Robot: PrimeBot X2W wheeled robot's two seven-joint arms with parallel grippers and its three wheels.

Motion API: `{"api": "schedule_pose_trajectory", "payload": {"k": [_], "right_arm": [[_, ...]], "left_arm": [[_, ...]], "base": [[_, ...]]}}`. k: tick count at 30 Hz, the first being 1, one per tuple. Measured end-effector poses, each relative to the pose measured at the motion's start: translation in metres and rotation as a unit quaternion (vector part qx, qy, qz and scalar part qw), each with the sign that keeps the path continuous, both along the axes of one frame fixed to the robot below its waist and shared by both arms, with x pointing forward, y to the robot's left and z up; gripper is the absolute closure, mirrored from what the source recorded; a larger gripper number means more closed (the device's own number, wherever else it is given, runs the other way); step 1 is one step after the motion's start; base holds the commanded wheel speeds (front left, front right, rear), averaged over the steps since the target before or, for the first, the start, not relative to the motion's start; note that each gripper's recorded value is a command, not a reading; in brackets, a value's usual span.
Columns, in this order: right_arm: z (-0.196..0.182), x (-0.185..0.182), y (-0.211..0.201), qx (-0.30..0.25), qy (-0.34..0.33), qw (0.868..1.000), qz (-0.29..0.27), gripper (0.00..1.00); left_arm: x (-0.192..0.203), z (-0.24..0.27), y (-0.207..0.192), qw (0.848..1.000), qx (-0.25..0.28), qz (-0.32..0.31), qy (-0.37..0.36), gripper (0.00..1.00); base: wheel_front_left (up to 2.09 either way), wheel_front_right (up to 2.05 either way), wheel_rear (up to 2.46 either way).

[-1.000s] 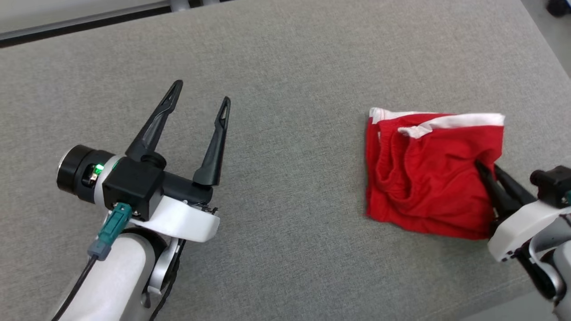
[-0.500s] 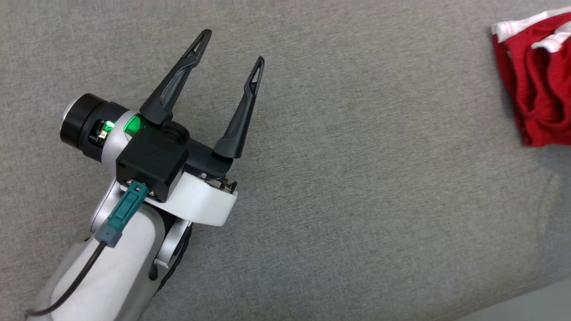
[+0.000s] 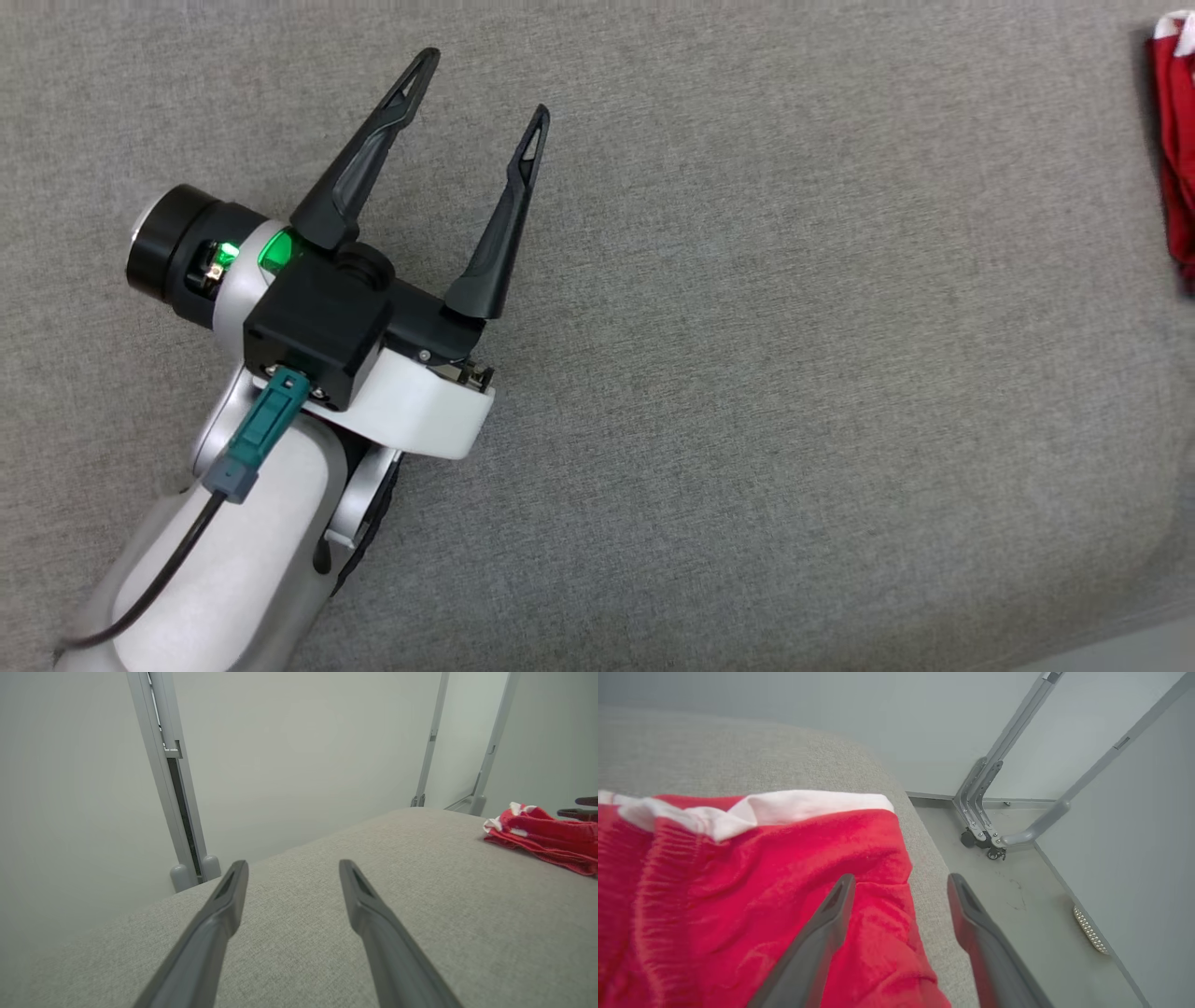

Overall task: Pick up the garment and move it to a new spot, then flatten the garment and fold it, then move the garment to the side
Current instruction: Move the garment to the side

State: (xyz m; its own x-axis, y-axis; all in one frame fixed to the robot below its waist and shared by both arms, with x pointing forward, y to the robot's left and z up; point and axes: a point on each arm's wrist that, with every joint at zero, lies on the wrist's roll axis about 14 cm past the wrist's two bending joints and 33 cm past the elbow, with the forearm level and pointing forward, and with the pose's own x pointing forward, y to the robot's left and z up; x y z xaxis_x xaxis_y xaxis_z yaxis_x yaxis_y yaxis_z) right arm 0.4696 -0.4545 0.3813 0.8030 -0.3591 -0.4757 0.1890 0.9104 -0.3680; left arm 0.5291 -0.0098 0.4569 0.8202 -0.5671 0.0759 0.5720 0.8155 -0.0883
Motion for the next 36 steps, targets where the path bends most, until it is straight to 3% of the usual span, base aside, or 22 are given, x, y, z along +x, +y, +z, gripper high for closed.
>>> {"api": "schedule_pose_trajectory", "payload": {"k": [8,9,12,17,26,36], "right_arm": [[0.015,-0.030,0.030,0.074,-0.100,0.992,-0.027,0.00],[0.035,-0.030,0.041,0.088,-0.145,0.985,-0.020,0.00],[0.060,-0.037,0.061,0.102,-0.202,0.974,-0.007,0.00],[0.077,-0.059,0.102,0.122,-0.247,0.961,0.018,0.00],[0.103,-0.055,0.187,0.162,-0.272,0.943,0.100,0.00],[0.123,-0.050,0.259,0.203,-0.265,0.926,0.173,0.00]], "left_arm": [[-0.013,0.015,0.008,1.000,-0.004,0.019,0.005,0.00],[-0.015,0.024,0.012,1.000,-0.005,0.027,-0.001,0.00],[-0.016,0.038,0.023,0.999,-0.002,0.045,-0.014,0.00],[-0.025,0.054,0.042,0.997,-0.005,0.078,-0.022,0.00],[-0.049,0.058,0.096,0.986,-0.008,0.164,-0.005,0.00],[-0.096,0.049,0.176,0.958,0.001,0.287,0.017,0.00]], "base": [[0.00,0.00,0.00],[0.00,0.00,0.00],[0.00,0.00,0.00],[0.00,0.00,0.00],[0.00,0.00,0.00],[0.00,0.00,0.00]]}}
